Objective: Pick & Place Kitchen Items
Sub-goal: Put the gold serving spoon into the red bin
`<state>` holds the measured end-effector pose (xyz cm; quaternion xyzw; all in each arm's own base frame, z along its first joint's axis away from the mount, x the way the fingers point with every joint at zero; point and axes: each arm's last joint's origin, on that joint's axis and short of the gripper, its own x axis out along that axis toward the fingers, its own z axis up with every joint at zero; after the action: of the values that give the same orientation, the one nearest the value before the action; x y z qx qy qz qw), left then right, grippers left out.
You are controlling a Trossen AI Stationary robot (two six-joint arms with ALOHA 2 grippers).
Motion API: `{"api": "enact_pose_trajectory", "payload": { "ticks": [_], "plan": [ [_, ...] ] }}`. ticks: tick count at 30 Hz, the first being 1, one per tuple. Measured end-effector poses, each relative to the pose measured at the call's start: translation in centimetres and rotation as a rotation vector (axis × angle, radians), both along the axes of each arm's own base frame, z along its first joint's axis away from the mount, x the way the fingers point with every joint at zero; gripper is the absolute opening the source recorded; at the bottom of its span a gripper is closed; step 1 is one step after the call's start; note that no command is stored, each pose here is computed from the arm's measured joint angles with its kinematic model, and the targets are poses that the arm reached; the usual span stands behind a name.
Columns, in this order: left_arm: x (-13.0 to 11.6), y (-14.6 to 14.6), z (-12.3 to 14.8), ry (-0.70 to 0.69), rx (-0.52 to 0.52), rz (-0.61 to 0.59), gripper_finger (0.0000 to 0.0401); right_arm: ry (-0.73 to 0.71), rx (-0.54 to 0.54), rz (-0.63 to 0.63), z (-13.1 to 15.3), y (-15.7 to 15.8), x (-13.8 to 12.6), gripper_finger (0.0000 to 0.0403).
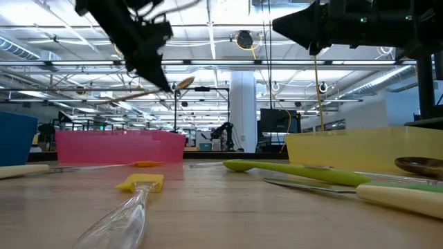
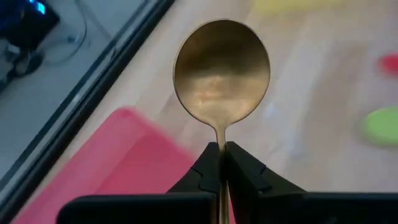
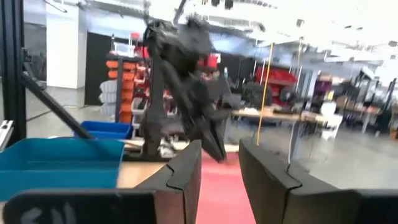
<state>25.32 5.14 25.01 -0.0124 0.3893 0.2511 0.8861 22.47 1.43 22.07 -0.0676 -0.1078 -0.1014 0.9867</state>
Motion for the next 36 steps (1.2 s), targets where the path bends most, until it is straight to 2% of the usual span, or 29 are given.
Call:
{"api": "enact_pose_trajectory", "payload": {
  "ticks": [2,8,14,18,23,30,36],
  "plan": [
    [-0.6,1.8,-0.4,0.067,-0.001,-0.002,0.0007,-0.03,-0.018,-0.006,0.3,0.0,-0.1,0.01],
    [-2.0,6.1,-0.5,0.148,0.076,0.006,0.0013,-0.038,-0.063,-0.019,0.5,0.0,-0.1,0.01],
    [-4.3,9.1,-1.4,0.213,0.008,0.047,0.0013,-0.035,-0.075,-0.024,0.5,-0.1,-0.1,0.01],
    [-5.2,10.1,-3.4,0.29,-0.036,-0.001,0.0018,-0.036,-0.061,-0.026,0.5,-0.2,-0.1,0.01],
    [-4.9,11.0,-6.0,0.391,-0.08,-0.031,0.0007,-0.012,-0.029,-0.016,0.2,-0.2,0.0,0.01],
    [-3.9,12.6,-9.8,0.497,-0.115,-0.082,0.0026,-0.003,-0.004,-0.011,0.0,-0.2,0.0,0.01],
    [-3.6,13.1,-11.3,0.545,-0.14,-0.069,0.0015,0.026,0.02,-0.005,-0.3,-0.2,0.1,0.01]
  ]
}}
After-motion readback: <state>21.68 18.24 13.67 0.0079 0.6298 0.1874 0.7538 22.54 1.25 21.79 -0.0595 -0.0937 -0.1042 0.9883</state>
